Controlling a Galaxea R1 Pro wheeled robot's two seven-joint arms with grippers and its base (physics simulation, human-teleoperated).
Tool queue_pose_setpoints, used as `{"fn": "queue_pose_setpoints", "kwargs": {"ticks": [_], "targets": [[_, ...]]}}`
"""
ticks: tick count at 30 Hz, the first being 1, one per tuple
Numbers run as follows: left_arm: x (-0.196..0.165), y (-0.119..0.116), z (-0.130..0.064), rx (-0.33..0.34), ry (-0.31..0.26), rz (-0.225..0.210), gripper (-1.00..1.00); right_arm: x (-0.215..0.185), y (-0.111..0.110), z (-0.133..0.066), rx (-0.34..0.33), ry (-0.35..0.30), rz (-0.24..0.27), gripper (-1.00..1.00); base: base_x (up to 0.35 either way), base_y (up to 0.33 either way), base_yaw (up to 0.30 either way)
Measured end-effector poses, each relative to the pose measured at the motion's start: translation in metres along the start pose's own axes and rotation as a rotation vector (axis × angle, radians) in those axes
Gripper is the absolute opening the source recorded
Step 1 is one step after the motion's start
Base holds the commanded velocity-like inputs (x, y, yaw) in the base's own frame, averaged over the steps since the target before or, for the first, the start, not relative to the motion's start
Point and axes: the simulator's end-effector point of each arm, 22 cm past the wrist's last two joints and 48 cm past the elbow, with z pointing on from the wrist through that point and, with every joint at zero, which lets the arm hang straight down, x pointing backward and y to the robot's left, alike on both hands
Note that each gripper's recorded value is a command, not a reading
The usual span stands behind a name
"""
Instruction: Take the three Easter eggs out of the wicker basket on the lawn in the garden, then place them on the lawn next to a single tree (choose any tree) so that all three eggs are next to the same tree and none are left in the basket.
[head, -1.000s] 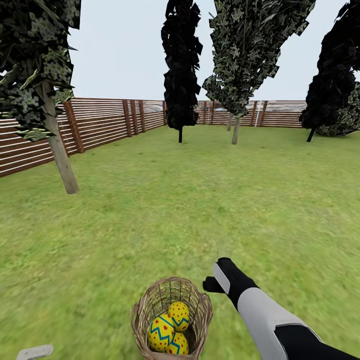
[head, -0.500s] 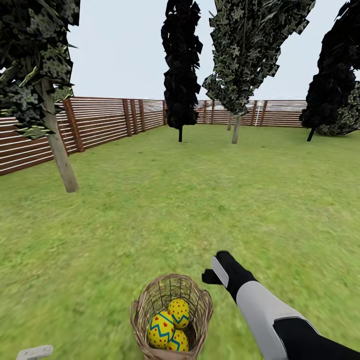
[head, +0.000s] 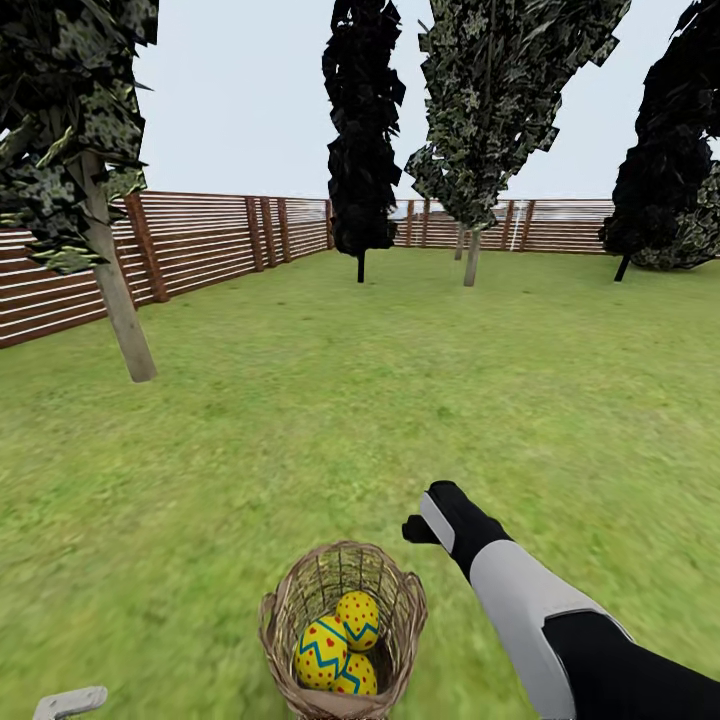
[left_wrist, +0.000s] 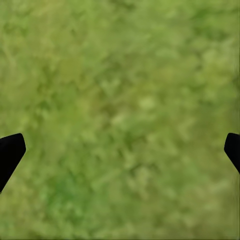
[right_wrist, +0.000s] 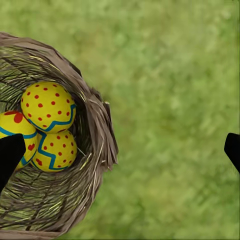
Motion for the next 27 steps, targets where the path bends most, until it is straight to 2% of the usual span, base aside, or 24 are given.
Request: {"fn": "queue_pose_setpoints", "kwargs": {"ticks": [8,16,27], "targets": [[0.010,-0.003,0.011,0.001,0.020,-0.002,1.00,0.005,0.002,0.012,-0.006,-0.007,0.001,1.00,0.000,0.000,0.000],[-0.006,0.016,0.013,-0.021,0.003,-0.086,1.00,0.013,0.003,0.026,-0.007,-0.008,0.002,1.00,0.000,0.000,0.000],[-0.004,0.019,0.025,-0.026,-0.008,-0.106,1.00,0.025,0.004,0.046,-0.008,-0.010,0.002,1.00,0.000,0.000,0.000]]}}
